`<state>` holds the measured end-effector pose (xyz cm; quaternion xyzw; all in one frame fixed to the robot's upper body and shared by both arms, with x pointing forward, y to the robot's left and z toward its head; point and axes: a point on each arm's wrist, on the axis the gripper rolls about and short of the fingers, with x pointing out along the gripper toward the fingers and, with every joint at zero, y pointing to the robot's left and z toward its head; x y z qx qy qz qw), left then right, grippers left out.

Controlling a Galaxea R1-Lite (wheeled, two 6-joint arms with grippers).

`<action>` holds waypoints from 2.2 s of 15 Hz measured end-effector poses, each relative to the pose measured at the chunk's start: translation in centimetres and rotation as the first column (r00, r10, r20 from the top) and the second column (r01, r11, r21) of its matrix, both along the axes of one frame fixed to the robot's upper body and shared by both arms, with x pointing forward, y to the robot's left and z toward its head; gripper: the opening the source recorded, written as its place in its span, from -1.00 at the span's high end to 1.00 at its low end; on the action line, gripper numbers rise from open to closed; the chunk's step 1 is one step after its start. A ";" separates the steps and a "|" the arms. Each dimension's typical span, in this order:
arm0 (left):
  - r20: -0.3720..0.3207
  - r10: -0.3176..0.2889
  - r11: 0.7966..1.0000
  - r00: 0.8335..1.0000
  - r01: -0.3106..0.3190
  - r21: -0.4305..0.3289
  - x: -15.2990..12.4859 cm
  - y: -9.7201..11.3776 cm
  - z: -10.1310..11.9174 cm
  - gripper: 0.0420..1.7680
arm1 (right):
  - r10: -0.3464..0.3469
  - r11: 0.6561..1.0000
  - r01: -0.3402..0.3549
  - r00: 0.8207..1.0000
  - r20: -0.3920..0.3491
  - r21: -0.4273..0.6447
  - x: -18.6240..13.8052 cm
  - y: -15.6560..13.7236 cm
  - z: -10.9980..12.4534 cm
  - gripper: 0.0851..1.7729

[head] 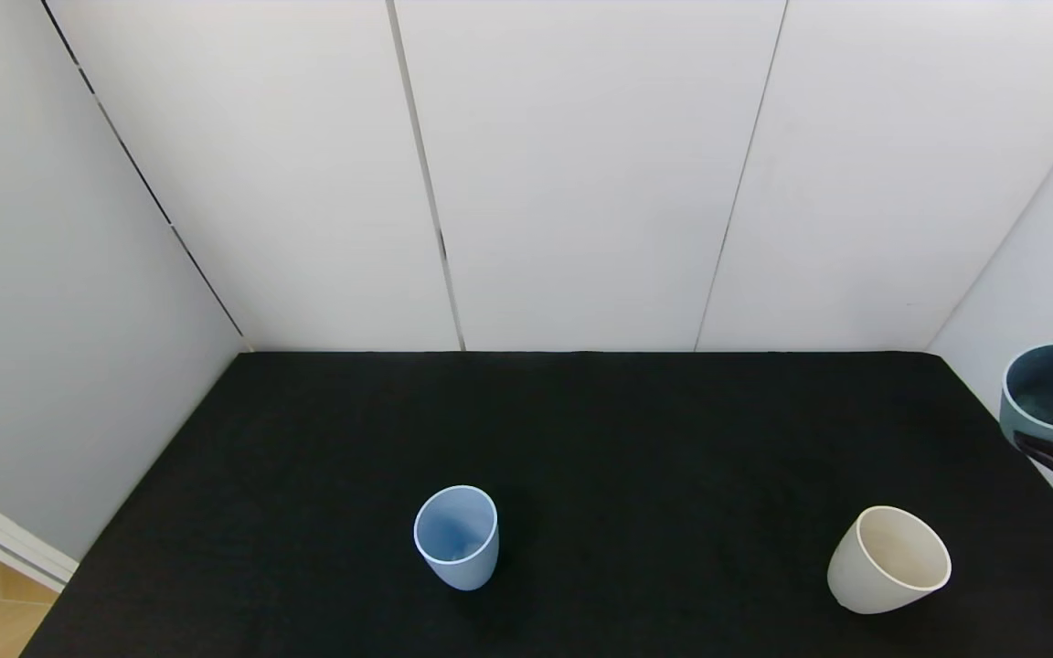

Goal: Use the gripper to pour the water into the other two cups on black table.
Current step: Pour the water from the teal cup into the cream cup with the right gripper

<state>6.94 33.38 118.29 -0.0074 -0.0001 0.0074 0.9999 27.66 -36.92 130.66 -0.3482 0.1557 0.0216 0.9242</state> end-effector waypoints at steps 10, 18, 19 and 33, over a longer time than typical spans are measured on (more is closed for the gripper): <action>0.000 0.000 1.000 1.000 0.000 0.000 0.0 0.0 0.0 -0.94 | 0.079 0.980 -0.093 0.993 -0.089 -0.176 -1.4 0.6 -2.2 -0.28; 0.000 0.000 1.000 1.000 0.000 0.000 0.0 0.0 0.0 -0.94 | 0.118 0.949 -0.150 0.985 -0.129 -0.277 -1.8 0.8 -2.2 -0.28; 0.000 0.000 1.000 1.000 0.000 0.000 0.0 0.0 0.0 -0.94 | 0.126 0.940 -0.162 0.982 -0.138 -0.301 -1.9 0.9 -2.3 -0.28; 0.000 0.000 1.000 1.000 0.000 0.000 0.0 0.0 0.0 -0.94 | 0.117 0.756 -0.287 0.943 -0.311 -0.588 -2.0 1.7 -3.7 -0.28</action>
